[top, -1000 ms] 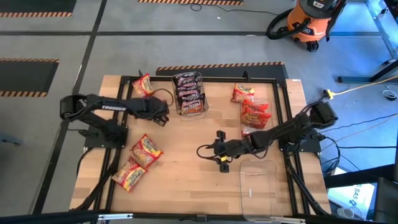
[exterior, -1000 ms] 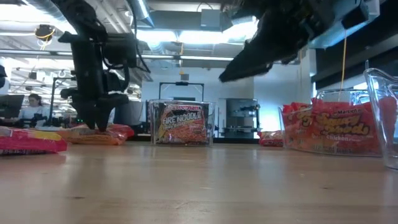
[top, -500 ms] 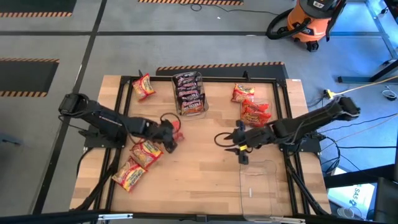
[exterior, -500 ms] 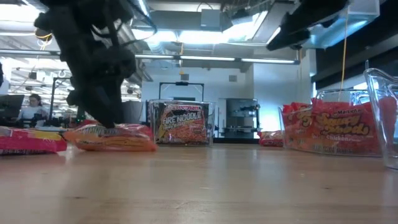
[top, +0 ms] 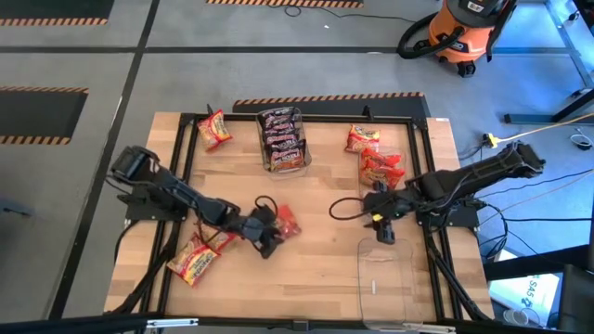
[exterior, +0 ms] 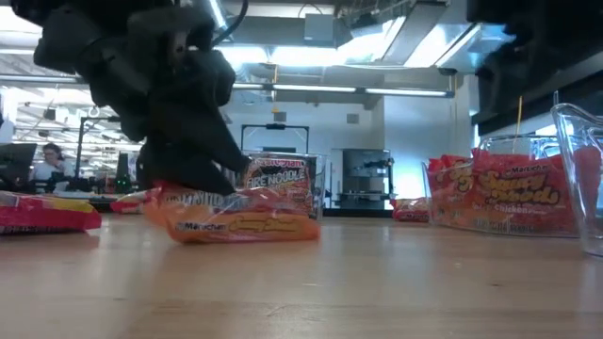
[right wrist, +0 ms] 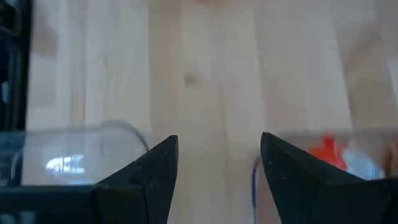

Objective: Sort Maruchan noodles
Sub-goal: Move the orange noodle pack to the center of the table, then adjust the orange noodle pack on the middle transparent bin, then put the orange noodle pack into the middle transparent bin

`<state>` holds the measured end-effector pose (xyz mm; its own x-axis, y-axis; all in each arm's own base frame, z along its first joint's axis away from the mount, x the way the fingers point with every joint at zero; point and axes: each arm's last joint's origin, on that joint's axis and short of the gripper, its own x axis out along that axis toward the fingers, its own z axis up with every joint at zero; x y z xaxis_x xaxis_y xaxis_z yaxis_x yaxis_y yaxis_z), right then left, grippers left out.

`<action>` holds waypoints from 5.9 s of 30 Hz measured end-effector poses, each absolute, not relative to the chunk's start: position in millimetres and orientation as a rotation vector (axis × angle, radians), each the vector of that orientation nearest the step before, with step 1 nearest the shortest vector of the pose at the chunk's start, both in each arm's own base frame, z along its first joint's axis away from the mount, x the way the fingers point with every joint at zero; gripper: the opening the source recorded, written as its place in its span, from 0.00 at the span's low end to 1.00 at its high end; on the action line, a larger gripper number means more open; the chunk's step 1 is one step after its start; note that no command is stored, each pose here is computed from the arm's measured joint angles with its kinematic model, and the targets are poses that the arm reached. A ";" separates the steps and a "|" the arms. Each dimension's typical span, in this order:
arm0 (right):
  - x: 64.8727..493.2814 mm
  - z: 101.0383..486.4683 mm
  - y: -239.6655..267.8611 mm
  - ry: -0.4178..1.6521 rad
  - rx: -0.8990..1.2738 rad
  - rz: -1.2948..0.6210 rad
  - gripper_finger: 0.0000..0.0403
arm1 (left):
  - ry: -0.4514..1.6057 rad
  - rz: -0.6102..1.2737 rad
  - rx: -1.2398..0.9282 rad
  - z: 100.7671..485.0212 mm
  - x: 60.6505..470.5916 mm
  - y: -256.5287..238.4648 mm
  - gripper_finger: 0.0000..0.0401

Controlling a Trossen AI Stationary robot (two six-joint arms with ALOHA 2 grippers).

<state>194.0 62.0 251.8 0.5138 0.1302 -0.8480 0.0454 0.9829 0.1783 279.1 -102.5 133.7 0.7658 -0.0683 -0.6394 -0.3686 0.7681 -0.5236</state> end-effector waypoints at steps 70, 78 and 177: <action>190.6 232.8 -43.5 1.310 -0.002 -0.303 0.00 | 0.629 0.127 -0.638 133.4 279.8 -116.5 0.46; 197.9 235.6 -47.8 1.234 -0.077 -0.289 0.00 | 0.623 0.131 -0.634 133.5 279.0 -118.3 0.46; 250.1 268.7 25.1 1.008 0.206 -0.378 0.46 | 0.491 0.054 -0.645 162.2 277.1 -130.5 0.46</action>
<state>250.1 25.1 268.7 0.4767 -0.2129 -0.8529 0.4002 0.9164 -0.0051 277.1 -130.5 162.2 0.8844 -0.1017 -0.4554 -0.1983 0.8016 -0.5640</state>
